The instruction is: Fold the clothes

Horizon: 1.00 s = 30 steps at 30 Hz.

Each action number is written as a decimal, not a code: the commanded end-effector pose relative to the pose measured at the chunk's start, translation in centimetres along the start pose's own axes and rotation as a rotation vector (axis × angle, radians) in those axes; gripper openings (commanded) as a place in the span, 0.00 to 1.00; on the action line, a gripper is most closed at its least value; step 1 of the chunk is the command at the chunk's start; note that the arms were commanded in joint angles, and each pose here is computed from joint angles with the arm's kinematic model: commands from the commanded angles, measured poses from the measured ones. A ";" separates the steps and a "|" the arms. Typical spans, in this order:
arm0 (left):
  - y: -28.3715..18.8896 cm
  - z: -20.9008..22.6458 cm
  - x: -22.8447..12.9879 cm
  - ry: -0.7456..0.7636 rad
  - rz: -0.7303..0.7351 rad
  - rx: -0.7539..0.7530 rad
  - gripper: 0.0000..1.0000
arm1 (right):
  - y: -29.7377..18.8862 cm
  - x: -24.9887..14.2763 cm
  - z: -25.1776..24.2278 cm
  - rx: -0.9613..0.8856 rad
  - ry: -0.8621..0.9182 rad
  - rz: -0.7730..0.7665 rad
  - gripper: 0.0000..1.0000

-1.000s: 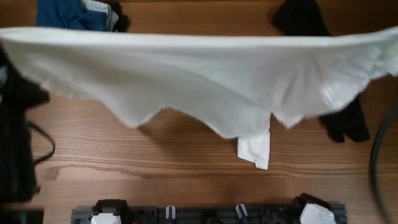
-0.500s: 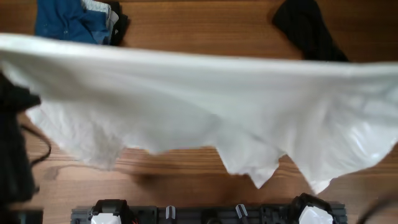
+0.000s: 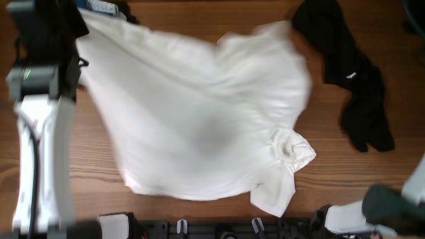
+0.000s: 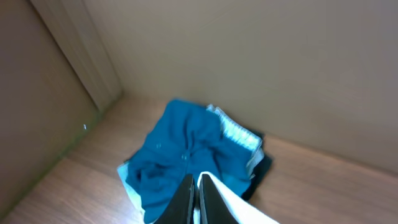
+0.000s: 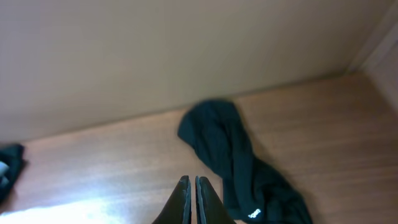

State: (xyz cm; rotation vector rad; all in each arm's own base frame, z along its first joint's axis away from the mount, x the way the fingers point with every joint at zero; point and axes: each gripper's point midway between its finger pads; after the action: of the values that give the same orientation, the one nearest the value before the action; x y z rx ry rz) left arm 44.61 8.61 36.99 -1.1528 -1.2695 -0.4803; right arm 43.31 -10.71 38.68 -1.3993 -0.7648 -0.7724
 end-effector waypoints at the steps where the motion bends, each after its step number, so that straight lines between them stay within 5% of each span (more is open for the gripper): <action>1: 5.2 -0.4 -2.8 0.034 0.058 0.040 0.04 | 7.3 -3.0 0.1 0.036 -0.017 0.127 0.04; 10: 12.1 -2.5 -10.1 0.078 0.219 -0.002 0.04 | 18.1 -10.2 6.2 0.276 -0.039 0.328 0.05; 12: 12.1 -2.6 -10.5 0.080 0.235 -0.008 0.04 | 18.7 -10.5 8.7 0.345 -0.077 0.329 0.21; 15: 11.9 -2.6 -10.6 0.075 0.243 -0.009 0.04 | 19.7 -10.8 13.6 0.433 -0.181 0.318 0.62; 17: 11.8 -2.5 -10.8 0.070 0.254 -0.008 0.04 | 20.5 -11.3 17.6 0.487 -0.259 0.304 0.73; 30: 11.4 -2.4 -12.0 0.062 0.307 -0.008 0.04 | 28.6 -21.5 33.0 0.563 -0.518 0.360 0.81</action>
State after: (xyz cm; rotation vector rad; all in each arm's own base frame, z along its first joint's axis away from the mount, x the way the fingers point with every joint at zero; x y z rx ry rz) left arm 51.57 7.65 21.03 -1.2898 -0.9874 -0.2890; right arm 55.38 21.90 9.75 -1.1014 -0.9862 0.0413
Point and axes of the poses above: each gripper's point midway between its finger pads, its own y axis out along the fingers, its own z axis along the line the jaws close on, x = y × z, and after that the axes turned 11 degrees about -y, right-handed
